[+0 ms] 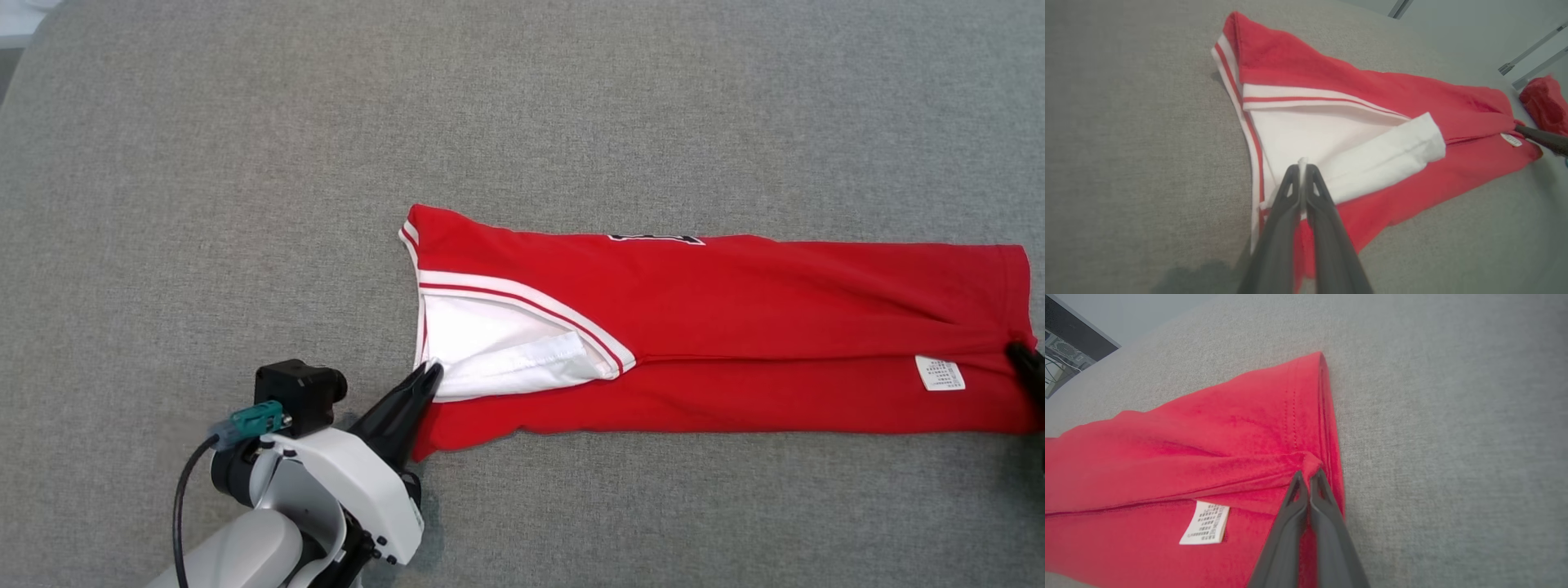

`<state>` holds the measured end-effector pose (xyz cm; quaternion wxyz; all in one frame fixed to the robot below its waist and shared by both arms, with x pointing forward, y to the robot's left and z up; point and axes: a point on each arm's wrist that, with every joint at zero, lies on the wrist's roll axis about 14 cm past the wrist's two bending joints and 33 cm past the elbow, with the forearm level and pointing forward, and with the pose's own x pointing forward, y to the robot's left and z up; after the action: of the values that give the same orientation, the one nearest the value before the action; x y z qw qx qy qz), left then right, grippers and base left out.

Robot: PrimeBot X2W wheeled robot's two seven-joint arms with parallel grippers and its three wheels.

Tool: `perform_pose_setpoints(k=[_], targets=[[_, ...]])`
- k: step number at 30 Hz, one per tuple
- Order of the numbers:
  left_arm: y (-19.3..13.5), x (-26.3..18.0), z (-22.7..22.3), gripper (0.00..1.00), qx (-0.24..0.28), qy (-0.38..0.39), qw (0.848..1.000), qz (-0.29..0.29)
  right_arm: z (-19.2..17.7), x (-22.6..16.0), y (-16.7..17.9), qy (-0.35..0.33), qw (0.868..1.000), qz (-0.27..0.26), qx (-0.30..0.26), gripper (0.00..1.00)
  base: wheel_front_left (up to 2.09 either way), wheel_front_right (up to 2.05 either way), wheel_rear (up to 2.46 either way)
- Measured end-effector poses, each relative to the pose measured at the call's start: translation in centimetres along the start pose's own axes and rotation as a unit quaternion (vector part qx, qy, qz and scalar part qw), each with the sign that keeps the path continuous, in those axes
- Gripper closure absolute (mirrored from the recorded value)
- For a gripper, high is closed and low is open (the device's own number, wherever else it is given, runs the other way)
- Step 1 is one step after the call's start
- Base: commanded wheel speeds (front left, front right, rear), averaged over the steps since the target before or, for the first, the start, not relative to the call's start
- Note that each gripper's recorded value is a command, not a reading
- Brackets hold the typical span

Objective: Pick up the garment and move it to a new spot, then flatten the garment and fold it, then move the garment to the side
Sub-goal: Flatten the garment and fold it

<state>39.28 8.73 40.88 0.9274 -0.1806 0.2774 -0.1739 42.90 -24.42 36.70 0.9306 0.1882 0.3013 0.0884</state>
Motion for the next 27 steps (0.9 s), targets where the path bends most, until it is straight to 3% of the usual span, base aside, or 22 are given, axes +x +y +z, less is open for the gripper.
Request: perform_pose_setpoints(k=[1,4,5,6,7,9,14,20,27], targets=[[0.0,0.0,-0.3,1.0,0.001,0.005,1.0,0.001,0.0,0.0,0.0,0.0,1.0,0.0,-0.001,1.0,0.0,0.0,0.0],[-0.1,0.2,-0.9,0.96,-0.002,0.012,1.0,0.003,0.0,0.0,0.2,-0.003,1.0,0.001,0.001,0.51,0.0,0.0,0.0],[-0.1,0.3,-1.1,0.96,-0.002,0.014,1.0,0.004,0.0,0.1,0.2,-0.004,1.0,0.001,0.002,0.51,0.0,0.0,0.0],[0.0,0.3,-1.2,0.67,-0.002,0.015,1.0,0.005,0.0,0.1,0.2,-0.004,1.0,0.001,0.003,0.27,0.0,0.0,0.0],[0.1,0.3,-1.4,0.55,-0.001,0.019,1.0,0.007,0.0,0.0,0.2,-0.005,1.0,0.0,0.003,0.0,0.0,0.0,0.0],[0.3,0.2,-1.6,0.0,0.001,0.023,1.0,0.011,0.0,0.0,0.2,-0.006,1.0,-0.002,0.003,0.0,0.0,0.0,0.0],[0.6,0.2,-1.3,0.0,0.01,0.01,1.0,0.025,0.4,-0.5,0.4,-0.017,1.0,-0.001,-0.007,0.0,0.0,0.0,0.0],[1.4,-0.4,2.0,0.0,0.009,-0.07,0.996,0.055,2.8,-1.3,1.1,-0.068,0.997,0.006,-0.033,0.0,0.0,0.0,0.0],[2.2,-2.3,5.1,0.0,0.011,-0.155,0.984,0.088,7.3,-2.7,3.1,-0.159,0.984,0.018,-0.079,0.0,0.0,0.0,0.0]])
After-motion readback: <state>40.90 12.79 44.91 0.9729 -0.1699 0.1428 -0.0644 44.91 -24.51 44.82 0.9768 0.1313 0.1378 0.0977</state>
